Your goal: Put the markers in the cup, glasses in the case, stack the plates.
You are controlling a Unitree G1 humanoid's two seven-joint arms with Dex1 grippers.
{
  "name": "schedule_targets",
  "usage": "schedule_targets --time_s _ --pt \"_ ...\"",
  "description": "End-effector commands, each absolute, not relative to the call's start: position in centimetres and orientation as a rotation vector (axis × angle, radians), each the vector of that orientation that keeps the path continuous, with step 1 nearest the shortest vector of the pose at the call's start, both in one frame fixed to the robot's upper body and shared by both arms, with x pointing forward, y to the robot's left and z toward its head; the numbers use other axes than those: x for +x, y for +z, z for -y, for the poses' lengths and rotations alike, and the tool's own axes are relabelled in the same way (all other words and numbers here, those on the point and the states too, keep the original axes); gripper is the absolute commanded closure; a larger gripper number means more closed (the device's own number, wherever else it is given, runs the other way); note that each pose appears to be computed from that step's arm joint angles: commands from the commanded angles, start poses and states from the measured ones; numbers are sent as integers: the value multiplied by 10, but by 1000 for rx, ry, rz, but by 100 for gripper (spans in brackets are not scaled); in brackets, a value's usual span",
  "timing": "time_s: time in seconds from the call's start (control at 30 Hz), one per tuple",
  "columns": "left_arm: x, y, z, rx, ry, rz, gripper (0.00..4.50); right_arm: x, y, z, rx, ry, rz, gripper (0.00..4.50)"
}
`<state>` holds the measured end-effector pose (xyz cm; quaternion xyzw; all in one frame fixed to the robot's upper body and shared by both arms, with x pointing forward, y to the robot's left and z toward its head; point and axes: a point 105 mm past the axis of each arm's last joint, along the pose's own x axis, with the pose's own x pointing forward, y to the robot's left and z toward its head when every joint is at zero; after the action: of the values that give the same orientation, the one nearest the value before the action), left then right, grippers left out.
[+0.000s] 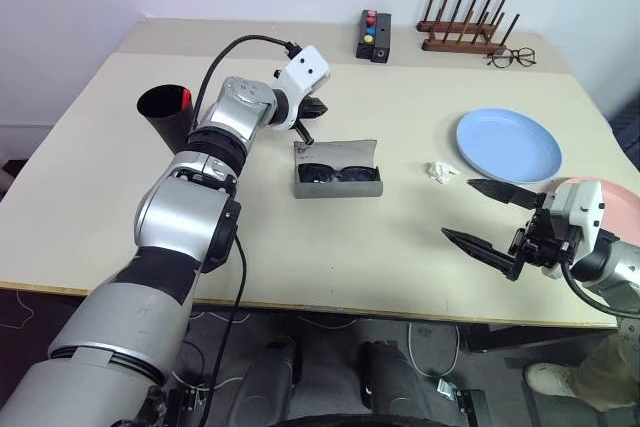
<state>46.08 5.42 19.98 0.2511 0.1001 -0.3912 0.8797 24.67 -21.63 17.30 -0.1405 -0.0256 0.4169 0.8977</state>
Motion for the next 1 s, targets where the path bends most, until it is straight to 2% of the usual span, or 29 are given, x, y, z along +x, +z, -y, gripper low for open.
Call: schedule_targets --time_s 0.03,0.23,0.63,0.83,1.0 --pt "461 199 -58 508 -808 -214 443 242 176 228 -306 817 69 0" --pt "458 189 -58 537 -841 -231 443 233 166 243 -200 754 -18 0" --pt "452 174 -58 534 -890 -283 443 227 163 249 -178 691 1 0" --pt "428 160 -53 539 -1134 -368 443 226 164 248 -185 686 13 0" --pt "412 141 -58 551 -1245 -448 443 226 164 247 -188 683 17 0"
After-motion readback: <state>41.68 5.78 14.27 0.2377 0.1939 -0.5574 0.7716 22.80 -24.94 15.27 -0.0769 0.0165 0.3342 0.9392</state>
